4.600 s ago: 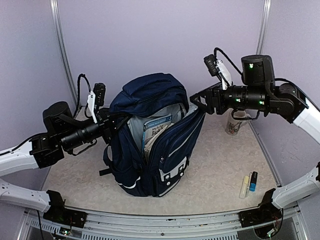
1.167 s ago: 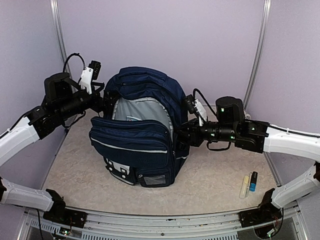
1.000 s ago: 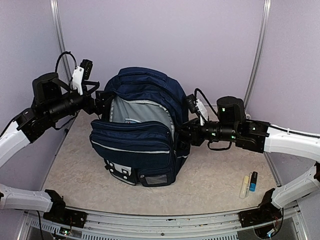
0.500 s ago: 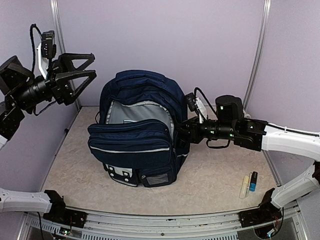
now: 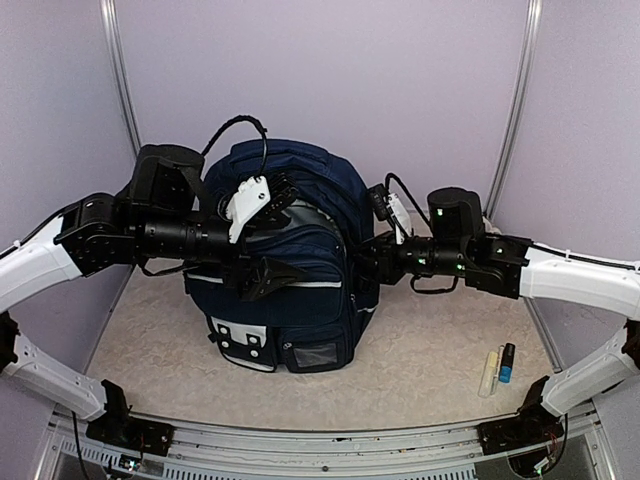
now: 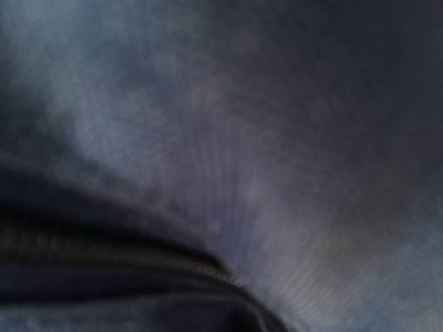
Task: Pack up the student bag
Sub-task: Pick up the pen from the center of the board, then place the pen in the lower front pocket of the bag.
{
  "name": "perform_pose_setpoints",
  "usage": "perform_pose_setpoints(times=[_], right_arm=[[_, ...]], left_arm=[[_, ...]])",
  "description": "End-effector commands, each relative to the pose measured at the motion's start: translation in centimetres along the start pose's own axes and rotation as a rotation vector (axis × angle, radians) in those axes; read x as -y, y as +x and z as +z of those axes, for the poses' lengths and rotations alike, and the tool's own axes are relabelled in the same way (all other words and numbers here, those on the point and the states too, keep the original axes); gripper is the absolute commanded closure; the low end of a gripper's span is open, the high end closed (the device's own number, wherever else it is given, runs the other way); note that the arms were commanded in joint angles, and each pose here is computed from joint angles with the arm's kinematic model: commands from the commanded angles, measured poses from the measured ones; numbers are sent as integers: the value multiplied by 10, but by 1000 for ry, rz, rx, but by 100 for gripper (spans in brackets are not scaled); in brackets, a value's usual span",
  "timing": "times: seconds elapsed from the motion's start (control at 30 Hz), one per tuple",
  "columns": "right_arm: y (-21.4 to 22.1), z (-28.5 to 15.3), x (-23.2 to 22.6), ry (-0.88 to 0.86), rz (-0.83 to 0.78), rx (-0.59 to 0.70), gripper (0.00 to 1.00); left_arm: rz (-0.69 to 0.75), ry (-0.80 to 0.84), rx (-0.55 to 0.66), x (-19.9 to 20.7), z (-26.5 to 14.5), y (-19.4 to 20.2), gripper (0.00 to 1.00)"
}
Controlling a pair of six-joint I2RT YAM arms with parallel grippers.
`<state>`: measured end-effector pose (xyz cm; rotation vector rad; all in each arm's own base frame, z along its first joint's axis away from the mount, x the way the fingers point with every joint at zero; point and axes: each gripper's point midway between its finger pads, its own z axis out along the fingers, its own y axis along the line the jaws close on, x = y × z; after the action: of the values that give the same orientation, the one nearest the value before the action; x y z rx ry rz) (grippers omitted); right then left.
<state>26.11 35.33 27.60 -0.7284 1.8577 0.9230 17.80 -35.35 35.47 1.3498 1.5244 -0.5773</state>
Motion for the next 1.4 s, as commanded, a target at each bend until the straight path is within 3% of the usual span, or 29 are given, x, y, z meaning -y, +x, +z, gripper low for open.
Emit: perform_pose_setpoints(times=[0.0,0.03,0.1,0.17,0.23,0.37,0.63,0.77,1.0,1.2,1.37], right_arm=[[-11,-6,-2,-22,-39,16,100],[-12,-9,-6,-36,-51,18,96],[-16,-16,-9,-45,-74,26,86],[-21,-27,-11,-35,-103,40,71],[-24,-39,-10,-11,-136,53,59],[-13,-63,-13,-11,-235,61,54],[52,-68,-59,-221,-362,54,76],[78,-46,-58,-204,-383,4,80],[85,-14,-36,-87,-409,-2,77],[82,-7,-25,-22,-434,9,67],[82,-1,-30,-54,-442,5,75]], left_arm=[[86,-96,-75,-15,-1,17,12],[90,-92,-61,-15,-2,17,19],[95,-71,-26,-10,-6,12,44],[104,-41,9,-4,-11,9,75],[109,-37,39,-2,-16,7,99],[100,-21,59,2,-20,5,100],[104,5,79,7,-17,2,100],[98,7,76,7,-14,2,100],[96,16,78,12,-16,-1,100],[100,25,86,16,-19,-1,100],[108,29,89,17,-18,-2,100]])
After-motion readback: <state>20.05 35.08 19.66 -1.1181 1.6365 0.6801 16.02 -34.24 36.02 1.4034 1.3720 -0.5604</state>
